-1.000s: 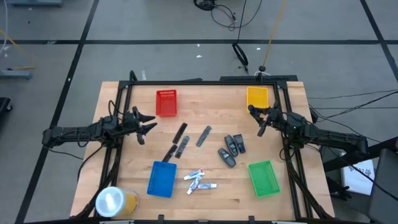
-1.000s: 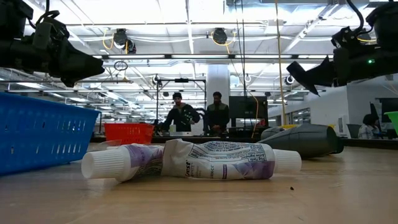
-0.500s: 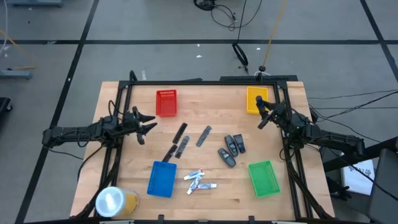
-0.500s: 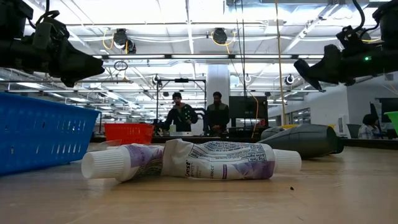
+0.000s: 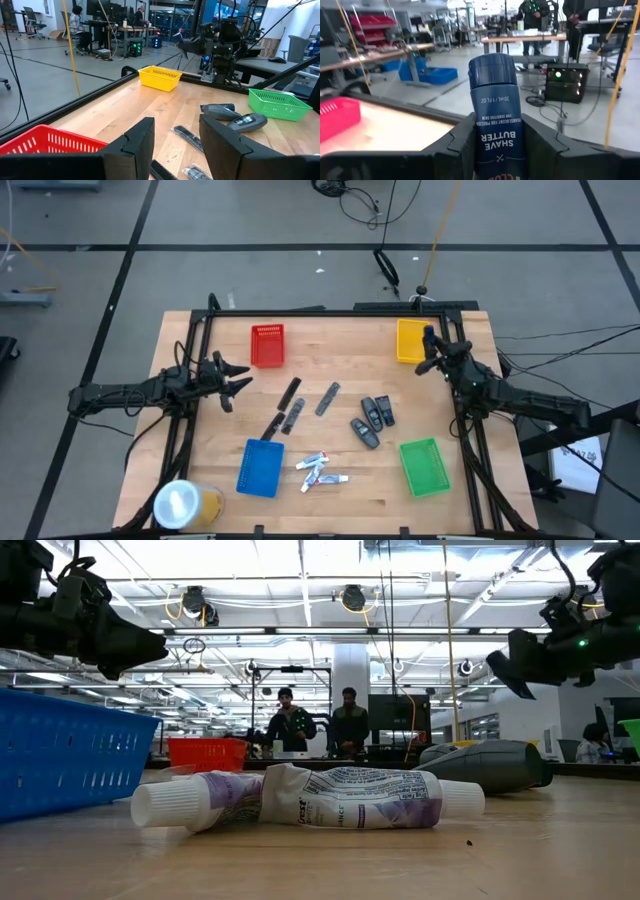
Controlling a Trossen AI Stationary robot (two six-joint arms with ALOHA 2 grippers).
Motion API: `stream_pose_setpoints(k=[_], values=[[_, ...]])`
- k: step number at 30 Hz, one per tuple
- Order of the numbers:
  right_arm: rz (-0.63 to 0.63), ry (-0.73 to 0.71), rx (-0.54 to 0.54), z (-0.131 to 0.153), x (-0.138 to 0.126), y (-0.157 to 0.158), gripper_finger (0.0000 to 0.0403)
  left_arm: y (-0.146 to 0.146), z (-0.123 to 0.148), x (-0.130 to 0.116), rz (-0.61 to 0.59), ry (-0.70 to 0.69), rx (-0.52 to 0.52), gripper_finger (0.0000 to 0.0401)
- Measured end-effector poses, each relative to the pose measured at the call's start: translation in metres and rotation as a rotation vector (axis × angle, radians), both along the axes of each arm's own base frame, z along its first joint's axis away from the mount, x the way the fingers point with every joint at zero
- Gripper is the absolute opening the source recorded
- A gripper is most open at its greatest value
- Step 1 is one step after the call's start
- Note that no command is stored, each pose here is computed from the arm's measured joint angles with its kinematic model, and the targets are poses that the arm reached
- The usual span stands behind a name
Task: Pick & Place Travel size toiletries
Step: Put the top blue shave cream into the yellow basket
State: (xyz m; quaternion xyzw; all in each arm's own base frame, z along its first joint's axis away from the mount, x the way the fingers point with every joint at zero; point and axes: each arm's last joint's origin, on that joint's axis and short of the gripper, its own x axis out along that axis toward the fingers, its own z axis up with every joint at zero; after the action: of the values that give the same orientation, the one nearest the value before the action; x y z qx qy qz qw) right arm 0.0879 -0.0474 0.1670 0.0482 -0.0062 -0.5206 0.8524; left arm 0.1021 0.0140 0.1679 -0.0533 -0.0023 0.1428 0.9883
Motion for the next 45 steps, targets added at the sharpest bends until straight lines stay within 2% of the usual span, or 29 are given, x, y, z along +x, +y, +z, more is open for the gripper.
stream_pose_setpoints(k=[6,15,21,29,45], values=[[-0.083,0.042,0.021,0.015,0.003,-0.011,0.0123,0.000,0.000,0.000,0.000,0.000,0.000,0.0154],[-0.054,0.062,0.133,0.028,0.011,-0.038,0.0123,0.000,0.000,0.000,0.000,0.000,0.000,0.0154],[-0.040,0.065,0.257,0.019,0.010,-0.062,0.0123,0.000,0.000,0.000,0.000,0.000,0.000,0.0154],[0.043,-0.014,0.344,0.011,0.008,-0.087,0.0123,0.000,0.000,0.000,0.000,0.000,0.000,0.0154],[0.047,0.081,0.487,-0.015,0.014,-0.095,0.0123,0.000,0.000,0.000,0.000,0.000,0.000,0.0154]])
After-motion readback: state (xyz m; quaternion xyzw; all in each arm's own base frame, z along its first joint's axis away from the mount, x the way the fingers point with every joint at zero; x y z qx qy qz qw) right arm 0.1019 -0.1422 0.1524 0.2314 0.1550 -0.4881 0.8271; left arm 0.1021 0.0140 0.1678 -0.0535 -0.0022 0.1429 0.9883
